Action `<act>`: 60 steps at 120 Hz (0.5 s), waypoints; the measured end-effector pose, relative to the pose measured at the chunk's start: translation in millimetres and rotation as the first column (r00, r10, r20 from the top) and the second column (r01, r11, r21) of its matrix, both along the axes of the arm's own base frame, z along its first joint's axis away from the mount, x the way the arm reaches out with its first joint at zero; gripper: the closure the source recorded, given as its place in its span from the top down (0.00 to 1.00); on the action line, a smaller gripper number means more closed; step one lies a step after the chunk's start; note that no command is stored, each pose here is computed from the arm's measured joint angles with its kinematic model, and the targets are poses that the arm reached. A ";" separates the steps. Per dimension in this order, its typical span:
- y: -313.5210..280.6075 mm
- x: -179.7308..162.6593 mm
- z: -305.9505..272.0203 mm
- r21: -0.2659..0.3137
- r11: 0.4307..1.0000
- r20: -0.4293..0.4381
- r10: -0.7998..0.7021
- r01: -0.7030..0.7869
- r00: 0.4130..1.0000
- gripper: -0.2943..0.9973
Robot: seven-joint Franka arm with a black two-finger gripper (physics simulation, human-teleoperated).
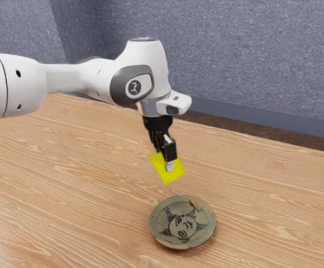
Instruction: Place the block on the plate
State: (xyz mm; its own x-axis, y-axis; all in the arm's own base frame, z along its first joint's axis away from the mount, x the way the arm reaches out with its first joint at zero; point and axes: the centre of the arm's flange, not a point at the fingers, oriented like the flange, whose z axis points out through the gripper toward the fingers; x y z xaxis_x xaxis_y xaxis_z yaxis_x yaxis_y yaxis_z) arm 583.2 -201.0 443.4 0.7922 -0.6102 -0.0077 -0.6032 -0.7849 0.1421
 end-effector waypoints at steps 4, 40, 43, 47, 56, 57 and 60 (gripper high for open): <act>-3.2 -5.2 -0.7 0.000 1.000 -0.001 -0.007 0.007 1.000 0.55; -18.7 -25.3 -33.0 -0.002 0.999 -0.030 -0.036 0.036 0.999 0.55; -19.0 -26.6 -37.1 -0.001 0.999 -0.034 -0.036 0.036 0.999 0.55; -18.9 -28.3 -42.9 -0.001 0.999 -0.040 -0.037 0.037 0.999 0.55; -18.3 -30.6 -54.8 -0.002 0.999 -0.048 -0.036 0.036 0.998 0.55; -18.3 -30.6 -56.0 -0.002 0.999 -0.049 -0.036 0.035 0.998 0.55; -18.1 -30.5 -59.0 -0.003 0.999 -0.050 -0.035 0.035 0.998 0.55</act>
